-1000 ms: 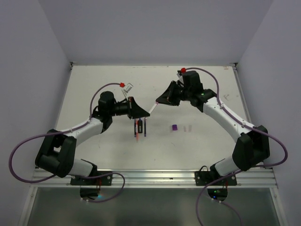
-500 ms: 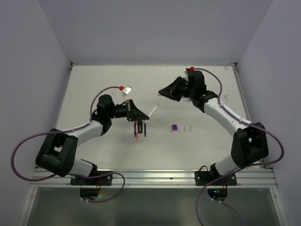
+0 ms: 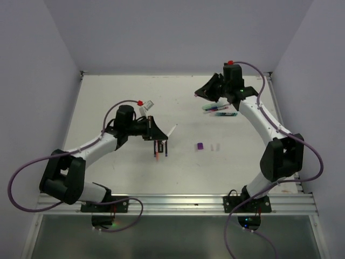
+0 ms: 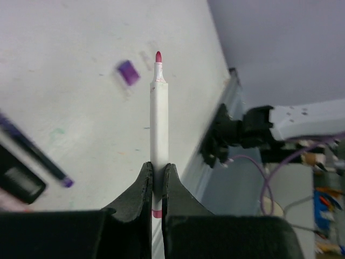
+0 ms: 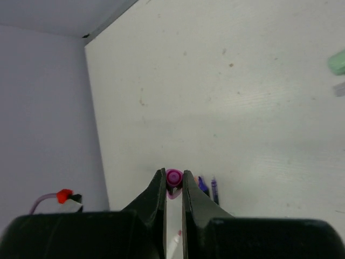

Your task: Open the pen caps

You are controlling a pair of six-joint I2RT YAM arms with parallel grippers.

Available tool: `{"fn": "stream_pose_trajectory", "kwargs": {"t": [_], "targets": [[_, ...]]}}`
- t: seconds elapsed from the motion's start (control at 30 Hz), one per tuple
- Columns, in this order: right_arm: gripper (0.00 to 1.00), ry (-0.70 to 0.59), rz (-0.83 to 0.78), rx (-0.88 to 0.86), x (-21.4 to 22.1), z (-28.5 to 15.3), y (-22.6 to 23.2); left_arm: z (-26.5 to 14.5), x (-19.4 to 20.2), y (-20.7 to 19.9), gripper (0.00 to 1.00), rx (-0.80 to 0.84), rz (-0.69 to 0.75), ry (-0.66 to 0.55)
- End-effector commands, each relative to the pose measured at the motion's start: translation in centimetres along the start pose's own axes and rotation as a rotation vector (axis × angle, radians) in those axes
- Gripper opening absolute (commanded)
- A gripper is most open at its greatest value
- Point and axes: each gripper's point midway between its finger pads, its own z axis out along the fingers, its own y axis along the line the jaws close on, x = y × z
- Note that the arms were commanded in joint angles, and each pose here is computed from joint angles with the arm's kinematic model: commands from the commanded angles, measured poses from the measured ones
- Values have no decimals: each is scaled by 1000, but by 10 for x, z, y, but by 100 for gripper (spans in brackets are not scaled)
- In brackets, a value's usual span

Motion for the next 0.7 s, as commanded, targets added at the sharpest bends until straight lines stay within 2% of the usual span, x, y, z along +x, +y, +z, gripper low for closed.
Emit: {"fn": "stream_pose_trajectory", "kwargs": {"t": [0.0,0.1,0.2,0.33,0.53,0.67], "targets": [[0,187,-109,312,26,-24,-78,-30,-12,53,0,-372,52,-73],[0,288,-155,459,44,-44,-120,-55,-12,82,0,-565,57,-123],[0,327,-179,555,53,-61,-151,-74,1,105,0,-698,52,-149],[0,387,-171,600,60,-69,-179,-83,-2,109,0,-722,96,-238],[0,379,-184,720,50,-88,-210,-79,2,129,0,-754,46,-278],[0,435,-188,757,59,-90,-227,-74,9,140,0,-758,-4,-275]]}}
